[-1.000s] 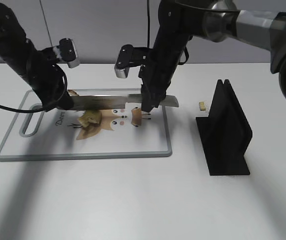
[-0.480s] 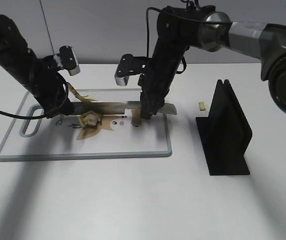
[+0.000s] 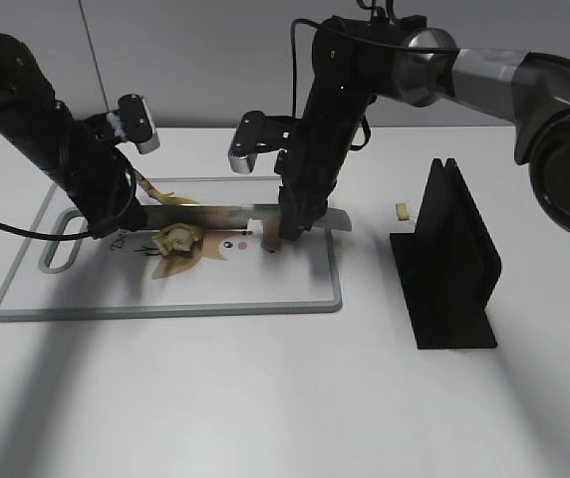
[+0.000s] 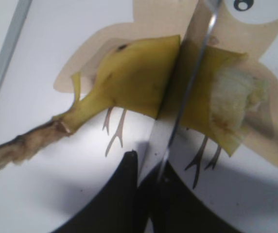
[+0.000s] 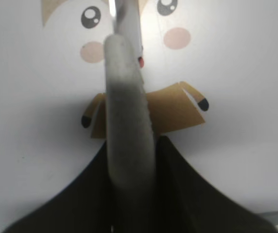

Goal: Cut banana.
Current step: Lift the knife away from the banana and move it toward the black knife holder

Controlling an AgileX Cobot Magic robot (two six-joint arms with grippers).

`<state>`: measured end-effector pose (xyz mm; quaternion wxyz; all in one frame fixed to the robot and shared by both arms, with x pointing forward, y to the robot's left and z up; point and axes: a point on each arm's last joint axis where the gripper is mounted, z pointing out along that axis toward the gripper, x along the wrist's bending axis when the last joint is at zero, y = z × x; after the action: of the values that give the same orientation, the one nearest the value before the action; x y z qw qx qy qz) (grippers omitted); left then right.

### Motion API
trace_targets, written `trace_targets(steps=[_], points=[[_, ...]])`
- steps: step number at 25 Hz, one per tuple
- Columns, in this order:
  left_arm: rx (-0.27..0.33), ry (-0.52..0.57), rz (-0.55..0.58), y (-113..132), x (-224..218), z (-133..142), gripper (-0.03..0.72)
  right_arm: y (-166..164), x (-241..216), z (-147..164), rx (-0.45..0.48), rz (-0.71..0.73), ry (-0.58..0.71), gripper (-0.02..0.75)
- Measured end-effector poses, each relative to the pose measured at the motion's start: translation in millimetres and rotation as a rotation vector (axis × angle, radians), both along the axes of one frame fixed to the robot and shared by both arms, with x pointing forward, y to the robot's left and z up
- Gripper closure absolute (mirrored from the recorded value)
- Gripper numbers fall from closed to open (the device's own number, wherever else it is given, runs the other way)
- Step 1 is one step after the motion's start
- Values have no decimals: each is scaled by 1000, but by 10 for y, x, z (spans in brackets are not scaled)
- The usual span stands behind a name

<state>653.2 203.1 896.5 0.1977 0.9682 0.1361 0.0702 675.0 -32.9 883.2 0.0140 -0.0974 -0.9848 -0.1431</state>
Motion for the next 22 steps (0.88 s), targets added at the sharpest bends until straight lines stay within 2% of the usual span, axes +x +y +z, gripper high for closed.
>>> trace_targets(steps=[13, 19, 22], points=[[12, -6, -29, -16, -55, 127, 644, 6, -27, 0, 5, 0, 34, 545], [8, 64, -51, 0, -200, 236, 652, 14, -121, 149, 10, 14, 71, 545], [1, 24, -52, 3, -230, 450, 653, 12, -137, 378, 25, 20, 33, 545]])
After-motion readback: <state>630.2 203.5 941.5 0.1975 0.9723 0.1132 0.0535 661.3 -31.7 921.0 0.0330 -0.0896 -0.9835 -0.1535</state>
